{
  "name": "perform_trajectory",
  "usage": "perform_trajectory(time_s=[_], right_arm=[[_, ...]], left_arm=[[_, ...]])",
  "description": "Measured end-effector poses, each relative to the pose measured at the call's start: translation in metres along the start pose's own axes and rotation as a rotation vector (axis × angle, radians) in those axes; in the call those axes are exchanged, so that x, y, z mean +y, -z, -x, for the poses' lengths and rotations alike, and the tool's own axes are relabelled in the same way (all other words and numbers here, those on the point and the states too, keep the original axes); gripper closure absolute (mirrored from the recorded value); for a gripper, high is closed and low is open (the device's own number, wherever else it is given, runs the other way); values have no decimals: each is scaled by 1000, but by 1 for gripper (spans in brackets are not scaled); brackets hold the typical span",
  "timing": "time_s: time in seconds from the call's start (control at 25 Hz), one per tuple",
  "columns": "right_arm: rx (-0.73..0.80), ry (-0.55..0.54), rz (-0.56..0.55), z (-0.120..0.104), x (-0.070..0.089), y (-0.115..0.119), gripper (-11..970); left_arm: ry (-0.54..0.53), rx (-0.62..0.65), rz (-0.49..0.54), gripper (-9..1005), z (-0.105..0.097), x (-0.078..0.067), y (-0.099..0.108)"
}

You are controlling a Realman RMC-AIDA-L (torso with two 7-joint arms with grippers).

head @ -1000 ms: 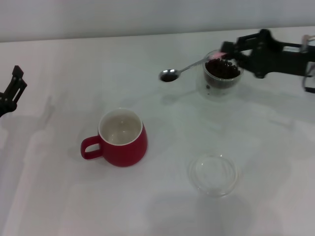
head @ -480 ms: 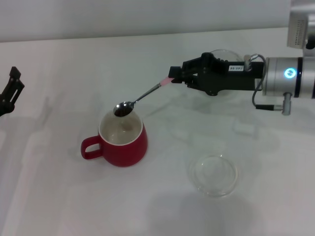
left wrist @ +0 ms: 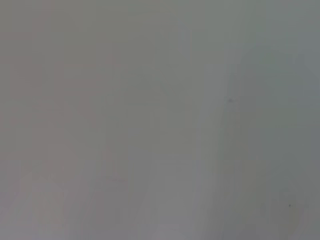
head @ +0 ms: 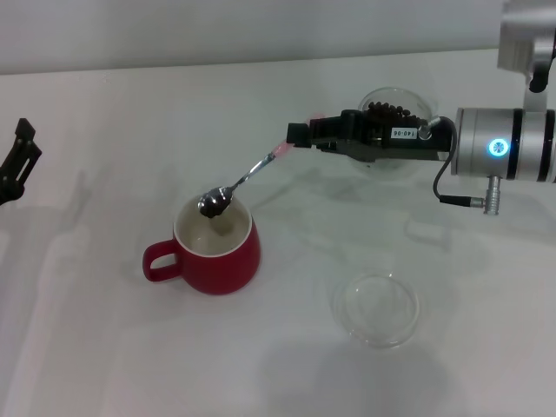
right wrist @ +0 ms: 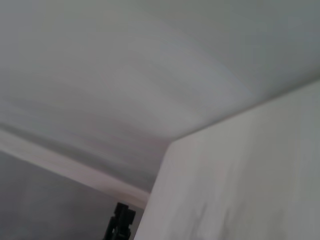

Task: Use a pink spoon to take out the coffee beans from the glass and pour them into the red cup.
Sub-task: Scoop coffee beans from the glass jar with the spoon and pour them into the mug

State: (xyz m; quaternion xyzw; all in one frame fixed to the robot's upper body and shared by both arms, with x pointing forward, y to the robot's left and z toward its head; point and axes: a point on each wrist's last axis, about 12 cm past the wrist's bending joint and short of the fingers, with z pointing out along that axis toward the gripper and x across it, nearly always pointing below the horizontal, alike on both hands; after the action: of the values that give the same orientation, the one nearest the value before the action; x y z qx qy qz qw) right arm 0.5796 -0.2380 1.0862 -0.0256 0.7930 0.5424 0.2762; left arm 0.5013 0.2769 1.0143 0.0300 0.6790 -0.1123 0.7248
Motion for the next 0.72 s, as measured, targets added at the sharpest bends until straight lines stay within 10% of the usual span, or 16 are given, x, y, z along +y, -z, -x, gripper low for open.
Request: perform_trajectory(time_s=[0.4,0.72], right_arm=[[-28,331,70,0,8,3,787],[-54,389,101,0,11,15,786]], left_arm=[[0,-1,1,104,0,0,0],[3,0,2,104,0,1,0]])
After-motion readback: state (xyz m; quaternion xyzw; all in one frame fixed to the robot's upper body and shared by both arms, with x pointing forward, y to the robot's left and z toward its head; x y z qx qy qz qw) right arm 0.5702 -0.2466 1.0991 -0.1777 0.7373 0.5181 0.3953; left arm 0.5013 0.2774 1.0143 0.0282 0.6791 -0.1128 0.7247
